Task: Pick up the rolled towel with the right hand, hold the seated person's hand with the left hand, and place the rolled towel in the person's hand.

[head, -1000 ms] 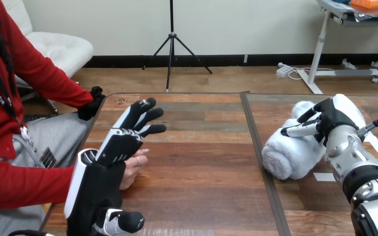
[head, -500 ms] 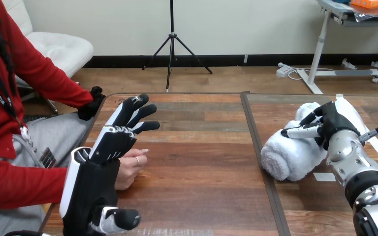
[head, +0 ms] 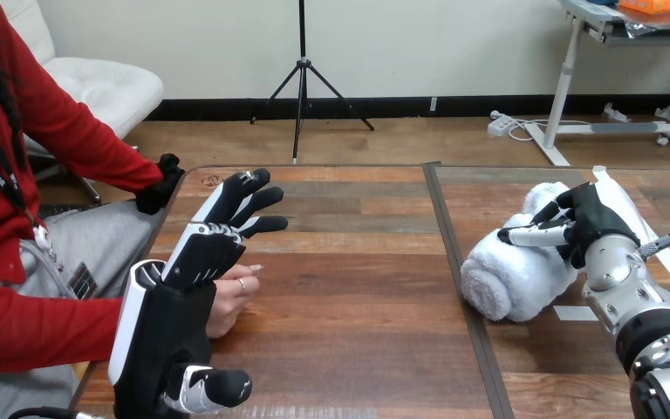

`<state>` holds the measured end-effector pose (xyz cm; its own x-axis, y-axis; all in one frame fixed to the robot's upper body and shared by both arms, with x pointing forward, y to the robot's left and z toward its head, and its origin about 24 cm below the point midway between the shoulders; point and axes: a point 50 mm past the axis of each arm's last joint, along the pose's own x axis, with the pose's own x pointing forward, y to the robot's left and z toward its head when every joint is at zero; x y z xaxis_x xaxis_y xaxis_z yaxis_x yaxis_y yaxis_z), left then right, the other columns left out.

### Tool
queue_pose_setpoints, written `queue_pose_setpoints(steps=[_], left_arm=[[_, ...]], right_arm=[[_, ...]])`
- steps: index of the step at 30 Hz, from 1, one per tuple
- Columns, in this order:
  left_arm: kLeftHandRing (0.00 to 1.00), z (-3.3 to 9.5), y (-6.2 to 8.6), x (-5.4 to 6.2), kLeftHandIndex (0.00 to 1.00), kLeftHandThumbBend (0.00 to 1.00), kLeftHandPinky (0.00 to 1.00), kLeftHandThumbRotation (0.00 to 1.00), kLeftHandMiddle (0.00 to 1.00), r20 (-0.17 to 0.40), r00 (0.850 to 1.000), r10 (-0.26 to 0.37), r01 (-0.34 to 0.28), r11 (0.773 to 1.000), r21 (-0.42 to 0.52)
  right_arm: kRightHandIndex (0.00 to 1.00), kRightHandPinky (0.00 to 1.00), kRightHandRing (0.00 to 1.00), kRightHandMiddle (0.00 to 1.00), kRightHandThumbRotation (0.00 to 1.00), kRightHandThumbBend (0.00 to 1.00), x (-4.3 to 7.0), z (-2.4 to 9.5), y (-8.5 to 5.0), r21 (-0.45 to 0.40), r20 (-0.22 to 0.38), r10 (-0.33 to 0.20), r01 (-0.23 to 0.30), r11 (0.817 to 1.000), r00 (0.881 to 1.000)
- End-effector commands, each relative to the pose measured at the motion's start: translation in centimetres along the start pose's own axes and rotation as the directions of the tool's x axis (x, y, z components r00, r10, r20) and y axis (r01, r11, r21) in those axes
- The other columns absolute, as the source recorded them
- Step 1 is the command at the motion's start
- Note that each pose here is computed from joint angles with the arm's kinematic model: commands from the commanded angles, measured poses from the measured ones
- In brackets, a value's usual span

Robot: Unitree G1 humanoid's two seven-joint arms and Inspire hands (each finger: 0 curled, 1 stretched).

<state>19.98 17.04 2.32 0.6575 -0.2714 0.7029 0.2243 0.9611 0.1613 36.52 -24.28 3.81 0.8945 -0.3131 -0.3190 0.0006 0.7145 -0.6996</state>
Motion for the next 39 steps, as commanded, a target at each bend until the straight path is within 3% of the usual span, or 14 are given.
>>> queue_pose_setpoints(steps=[1, 4, 10, 22, 28, 32, 39], left_arm=[[0.87, 0.1, 0.4, 2.1, 0.91, 0.96, 0.77, 0.8, 0.91, 0.08, 0.997, -0.023, 0.022, 1.0, 0.013], [0.87, 0.1, 0.5, 2.1, 0.91, 0.97, 0.77, 0.79, 0.91, 0.076, 0.997, -0.026, 0.025, 1.0, 0.017], [0.87, 0.1, 0.6, 2.1, 0.91, 0.97, 0.76, 0.8, 0.91, 0.079, 0.996, -0.028, 0.025, 0.999, 0.034], [0.87, 0.1, 0.6, 2.1, 0.91, 0.96, 0.77, 0.79, 0.91, 0.072, 0.997, -0.033, 0.032, 0.999, 0.015], [0.87, 0.1, 0.6, 2.2, 0.9, 0.96, 0.77, 0.79, 0.91, 0.074, 0.997, -0.03, 0.03, 1.0, 0.007], [0.87, 0.1, 0.6, 2.2, 0.9, 0.96, 0.77, 0.78, 0.91, 0.076, 0.997, -0.029, 0.028, 1.0, 0.014], [0.87, 0.1, 0.5, 2.1, 0.9, 0.95, 0.77, 0.79, 0.91, 0.07, 0.997, -0.031, 0.03, 0.999, 0.012]], right_arm=[[0.19, 0.06, 0.12, 0.18, 0.0, 0.71, 0.0, 1.8, -0.2, 0.056, 0.112, 0.006, -0.012, 0.998, 0.994], [0.18, 0.06, 0.11, 0.18, 0.0, 0.7, 0.0, 2.0, -0.4, 0.096, 0.131, 0.006, -0.019, 0.995, 0.991], [0.18, 0.05, 0.11, 0.17, 0.0, 0.66, 0.0, 2.4, -0.7, 0.094, 0.162, -0.004, -0.012, 0.996, 0.987], [0.16, 0.05, 0.1, 0.16, 0.0, 0.64, -0.1, 3.3, -1.4, 0.126, 0.259, -0.036, 0.003, 0.992, 0.965], [0.14, 0.04, 0.09, 0.14, 0.0, 0.63, -0.2, 3.8, -1.6, 0.156, 0.305, -0.055, 0.007, 0.988, 0.951], [0.14, 0.04, 0.09, 0.14, 0.0, 0.64, -0.5, 4.1, -1.7, 0.178, 0.357, -0.066, 0.001, 0.984, 0.932], [0.12, 0.05, 0.09, 0.13, 0.0, 0.63, -0.6, 4.5, -2.0, 0.171, 0.401, -0.082, 0.013, 0.985, 0.913]])
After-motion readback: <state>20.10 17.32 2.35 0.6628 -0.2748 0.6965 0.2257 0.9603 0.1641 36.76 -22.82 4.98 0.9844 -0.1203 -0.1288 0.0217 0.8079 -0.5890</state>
